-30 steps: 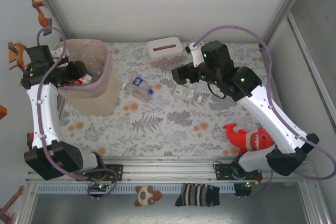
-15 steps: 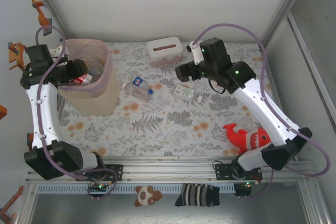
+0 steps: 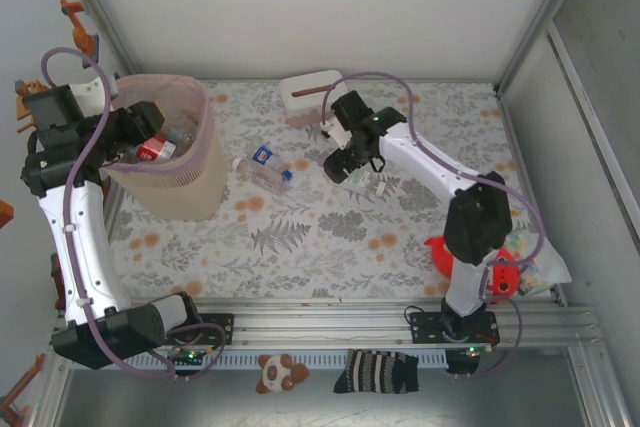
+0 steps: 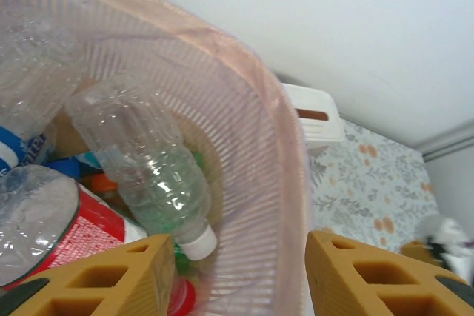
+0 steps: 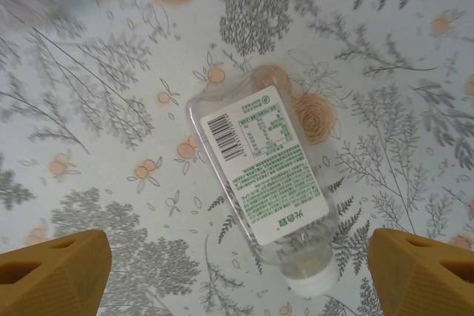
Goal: Put the plastic bottles in the bin
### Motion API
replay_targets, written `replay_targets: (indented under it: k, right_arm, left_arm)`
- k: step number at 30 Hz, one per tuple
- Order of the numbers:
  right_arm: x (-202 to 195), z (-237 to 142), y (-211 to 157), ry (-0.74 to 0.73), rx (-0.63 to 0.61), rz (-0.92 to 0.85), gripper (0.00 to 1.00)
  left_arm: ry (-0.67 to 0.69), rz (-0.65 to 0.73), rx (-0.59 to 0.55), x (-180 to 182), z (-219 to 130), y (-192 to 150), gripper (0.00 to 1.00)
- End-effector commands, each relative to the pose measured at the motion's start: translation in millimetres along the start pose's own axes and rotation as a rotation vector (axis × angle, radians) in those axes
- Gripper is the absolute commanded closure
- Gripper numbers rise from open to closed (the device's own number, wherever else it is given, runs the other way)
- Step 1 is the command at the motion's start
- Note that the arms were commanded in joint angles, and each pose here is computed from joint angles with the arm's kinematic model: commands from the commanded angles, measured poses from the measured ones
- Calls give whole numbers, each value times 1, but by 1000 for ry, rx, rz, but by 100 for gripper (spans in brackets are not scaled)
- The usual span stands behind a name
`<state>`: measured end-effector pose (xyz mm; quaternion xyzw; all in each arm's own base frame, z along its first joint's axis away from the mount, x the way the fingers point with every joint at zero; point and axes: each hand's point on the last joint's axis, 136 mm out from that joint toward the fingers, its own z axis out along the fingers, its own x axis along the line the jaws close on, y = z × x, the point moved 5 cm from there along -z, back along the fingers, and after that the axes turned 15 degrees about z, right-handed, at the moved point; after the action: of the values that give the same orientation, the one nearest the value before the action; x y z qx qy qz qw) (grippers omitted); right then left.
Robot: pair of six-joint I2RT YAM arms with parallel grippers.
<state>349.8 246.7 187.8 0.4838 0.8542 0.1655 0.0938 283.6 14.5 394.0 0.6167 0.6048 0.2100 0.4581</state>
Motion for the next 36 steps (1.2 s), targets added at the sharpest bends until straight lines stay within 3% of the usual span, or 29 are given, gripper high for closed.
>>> replay_targets:
  k: [1, 12, 18, 26, 36]
  right_arm:
    - [-3, 14, 5, -30, 53, -106, 12]
    - [-4, 75, 11, -54, 193, -234, 2]
    - [-3, 101, 10, -45, 242, -259, 2]
    - [-3, 122, 4, -39, 302, -273, 16]
    - [0, 107, 6, -18, 273, -237, 36]
  left_arm:
    - [-80, -7, -76, -16, -13, 15, 50]
    - [-153, -45, -110, -22, -10, 17, 50]
    - [-167, -47, -116, -23, -10, 17, 50]
    - [-179, -50, -116, -26, -10, 14, 50]
    - [-198, -37, -116, -32, -8, 12, 50]
